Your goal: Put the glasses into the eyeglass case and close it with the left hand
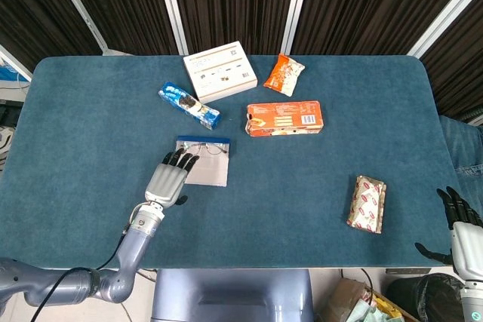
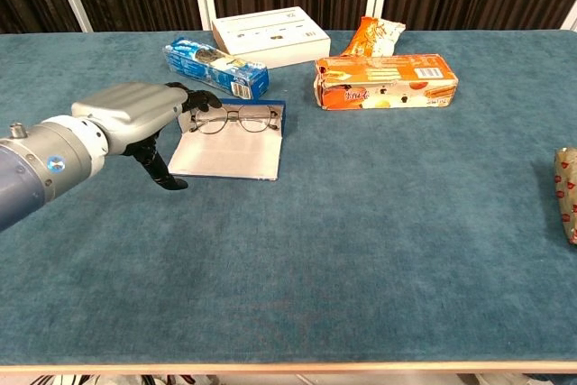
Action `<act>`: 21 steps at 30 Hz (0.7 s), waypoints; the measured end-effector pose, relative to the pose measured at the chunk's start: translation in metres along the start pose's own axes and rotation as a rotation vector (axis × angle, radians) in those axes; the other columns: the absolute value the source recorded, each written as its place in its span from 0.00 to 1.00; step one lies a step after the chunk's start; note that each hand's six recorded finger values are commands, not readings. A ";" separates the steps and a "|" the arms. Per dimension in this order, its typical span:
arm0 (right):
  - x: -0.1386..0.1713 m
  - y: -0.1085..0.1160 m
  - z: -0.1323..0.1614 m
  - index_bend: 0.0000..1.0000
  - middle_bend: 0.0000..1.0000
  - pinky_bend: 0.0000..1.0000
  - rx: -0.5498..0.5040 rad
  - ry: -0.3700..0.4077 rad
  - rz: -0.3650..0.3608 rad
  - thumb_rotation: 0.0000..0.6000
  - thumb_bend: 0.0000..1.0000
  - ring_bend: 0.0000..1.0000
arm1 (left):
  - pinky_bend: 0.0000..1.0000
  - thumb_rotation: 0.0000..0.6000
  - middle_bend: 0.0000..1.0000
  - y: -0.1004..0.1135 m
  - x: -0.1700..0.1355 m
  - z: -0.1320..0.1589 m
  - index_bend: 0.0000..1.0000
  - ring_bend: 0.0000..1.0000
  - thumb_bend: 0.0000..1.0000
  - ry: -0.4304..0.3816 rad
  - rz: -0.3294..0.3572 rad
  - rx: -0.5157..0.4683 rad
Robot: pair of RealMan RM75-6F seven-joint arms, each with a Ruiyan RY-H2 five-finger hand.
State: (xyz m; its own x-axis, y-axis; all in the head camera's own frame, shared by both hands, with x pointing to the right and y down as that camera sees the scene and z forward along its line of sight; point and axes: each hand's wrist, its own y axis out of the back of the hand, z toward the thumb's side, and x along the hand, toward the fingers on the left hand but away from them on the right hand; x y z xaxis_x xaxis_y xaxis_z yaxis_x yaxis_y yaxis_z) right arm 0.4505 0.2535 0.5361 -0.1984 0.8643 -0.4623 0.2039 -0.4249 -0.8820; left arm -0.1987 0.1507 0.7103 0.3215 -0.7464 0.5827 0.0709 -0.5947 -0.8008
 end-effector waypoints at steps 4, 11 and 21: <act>0.000 0.000 0.000 0.07 0.00 0.16 -0.004 -0.001 0.001 1.00 0.17 0.10 | 0.12 1.00 0.13 -0.004 0.006 0.005 0.10 0.00 0.15 -0.004 0.018 0.019; -0.001 0.000 -0.001 0.07 0.01 0.16 -0.012 -0.005 0.004 1.00 0.17 0.10 | 0.12 1.00 0.13 -0.007 0.018 0.010 0.07 0.00 0.15 -0.007 0.064 0.077; -0.001 0.001 -0.001 0.07 0.01 0.16 -0.021 -0.006 0.000 1.00 0.17 0.10 | 0.12 1.00 0.13 -0.017 0.025 0.018 0.06 0.00 0.15 -0.016 0.063 0.112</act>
State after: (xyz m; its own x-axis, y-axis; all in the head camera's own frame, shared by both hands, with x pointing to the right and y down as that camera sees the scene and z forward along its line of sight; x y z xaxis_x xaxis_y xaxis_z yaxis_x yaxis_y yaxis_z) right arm 0.4516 0.2525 0.5361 -0.2041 0.8625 -0.4630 0.2236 -0.4194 -0.8798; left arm -0.1754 0.1475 0.7354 0.3439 -0.7760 0.5288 0.1548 -0.5086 -0.8470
